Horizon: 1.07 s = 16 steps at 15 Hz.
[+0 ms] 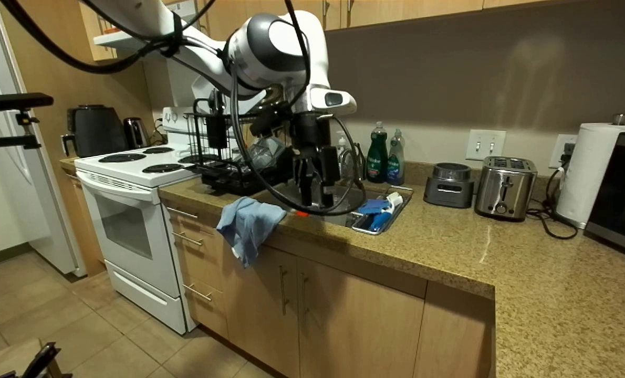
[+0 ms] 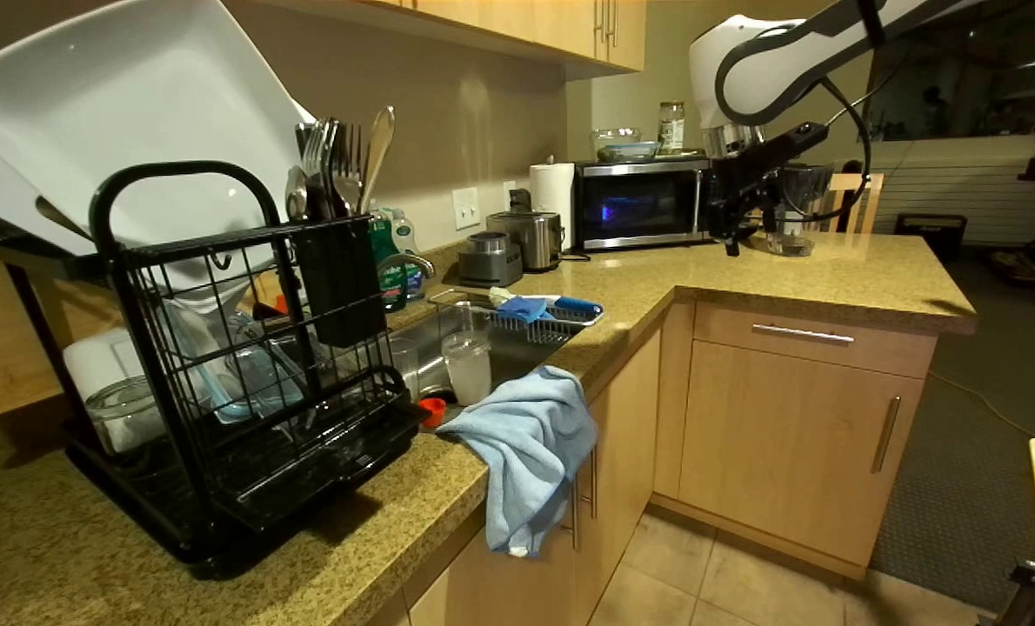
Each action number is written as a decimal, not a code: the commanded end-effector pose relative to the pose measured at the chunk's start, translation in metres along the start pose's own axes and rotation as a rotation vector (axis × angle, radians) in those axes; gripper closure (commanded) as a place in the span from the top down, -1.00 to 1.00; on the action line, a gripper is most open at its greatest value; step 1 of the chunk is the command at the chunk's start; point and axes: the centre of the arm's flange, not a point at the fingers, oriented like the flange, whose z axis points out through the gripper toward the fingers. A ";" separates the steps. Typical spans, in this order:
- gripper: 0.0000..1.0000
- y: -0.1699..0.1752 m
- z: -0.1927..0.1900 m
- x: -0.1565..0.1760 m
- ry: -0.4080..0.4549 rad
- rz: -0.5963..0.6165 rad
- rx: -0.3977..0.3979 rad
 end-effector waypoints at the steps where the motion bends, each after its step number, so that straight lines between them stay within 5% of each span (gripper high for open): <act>1: 1.00 0.011 0.013 0.016 -0.006 0.029 -0.040; 16: 1.00 0.017 0.024 0.015 -0.026 0.020 -0.045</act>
